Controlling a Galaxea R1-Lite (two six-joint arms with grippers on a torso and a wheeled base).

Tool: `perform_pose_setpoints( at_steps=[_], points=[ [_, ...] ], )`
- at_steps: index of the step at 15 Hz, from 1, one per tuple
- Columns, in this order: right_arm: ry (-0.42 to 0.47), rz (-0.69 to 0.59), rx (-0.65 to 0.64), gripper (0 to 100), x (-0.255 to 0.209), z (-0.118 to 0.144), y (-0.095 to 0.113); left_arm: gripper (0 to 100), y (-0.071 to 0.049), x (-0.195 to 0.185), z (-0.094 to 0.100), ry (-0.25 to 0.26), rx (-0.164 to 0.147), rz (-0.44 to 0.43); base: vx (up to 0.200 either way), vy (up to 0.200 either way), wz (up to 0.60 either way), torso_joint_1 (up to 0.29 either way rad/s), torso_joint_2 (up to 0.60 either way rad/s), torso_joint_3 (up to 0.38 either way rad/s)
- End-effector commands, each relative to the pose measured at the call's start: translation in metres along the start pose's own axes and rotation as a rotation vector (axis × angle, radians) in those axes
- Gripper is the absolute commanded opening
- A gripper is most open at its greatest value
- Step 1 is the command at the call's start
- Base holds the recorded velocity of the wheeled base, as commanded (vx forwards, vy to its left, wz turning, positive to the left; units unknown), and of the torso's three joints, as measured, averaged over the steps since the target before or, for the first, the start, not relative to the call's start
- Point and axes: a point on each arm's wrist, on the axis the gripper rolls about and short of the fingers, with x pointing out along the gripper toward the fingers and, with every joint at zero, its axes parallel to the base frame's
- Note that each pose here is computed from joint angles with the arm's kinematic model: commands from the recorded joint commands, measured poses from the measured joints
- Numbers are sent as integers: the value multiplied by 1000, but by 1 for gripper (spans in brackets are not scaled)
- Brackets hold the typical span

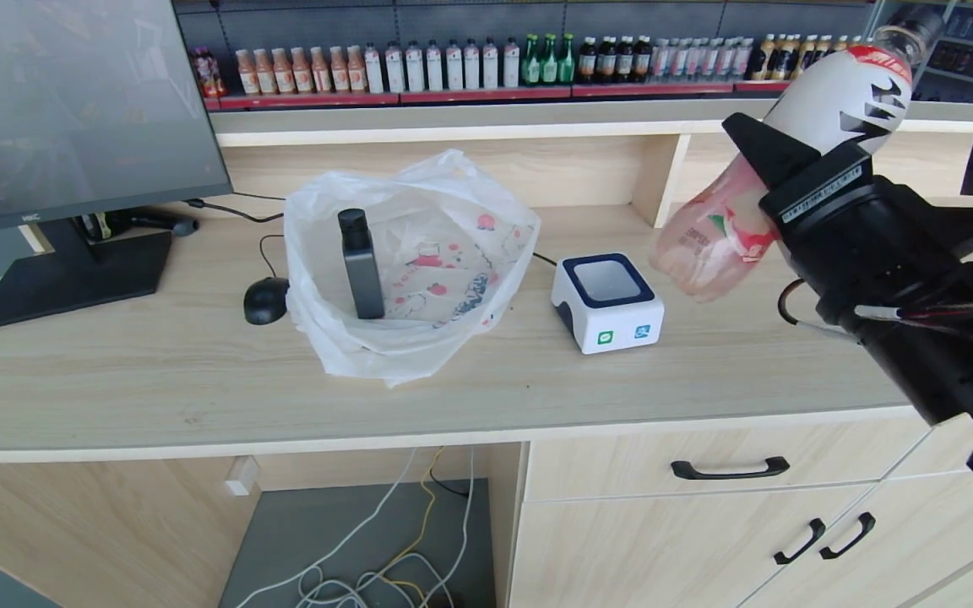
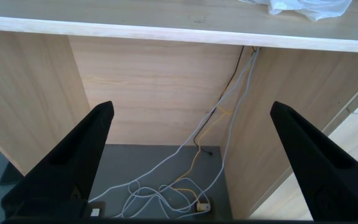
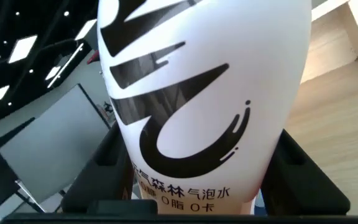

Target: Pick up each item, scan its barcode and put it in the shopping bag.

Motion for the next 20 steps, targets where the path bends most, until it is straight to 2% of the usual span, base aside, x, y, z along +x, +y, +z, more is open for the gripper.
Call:
perform_pose_setpoints(
  at_steps=[1,5,6,9,12,15,19,20],
  points=[
    [39,44,-115,0,-20,-10,-8,100,0,0,0,0,0,0,0,0,0,0,0,0],
    [45,104,-284,0,-29,-13,4,100,0,0,0,0,0,0,0,0,0,0,0,0],
    [46,130,-365,0,-32,-15,11,100,0,0,0,0,0,0,0,0,0,0,0,0],
    [68,136,-516,0,-39,-21,7,100,0,0,0,0,0,0,0,0,0,0,0,0],
    [53,202,-604,0,-38,-28,8,100,0,0,0,0,3,-1,0,0,0,0,0,0],
    [88,216,-609,0,-30,-44,5,100,0,0,0,0,3,-1,0,0,0,0,0,0],
    [75,183,-597,0,-26,-40,-4,100,0,0,0,0,0,0,0,0,0,0,0,0],
    [75,183,-597,0,-26,-40,-4,100,0,0,0,0,0,0,0,200,0,12,2,-2]
  ],
)
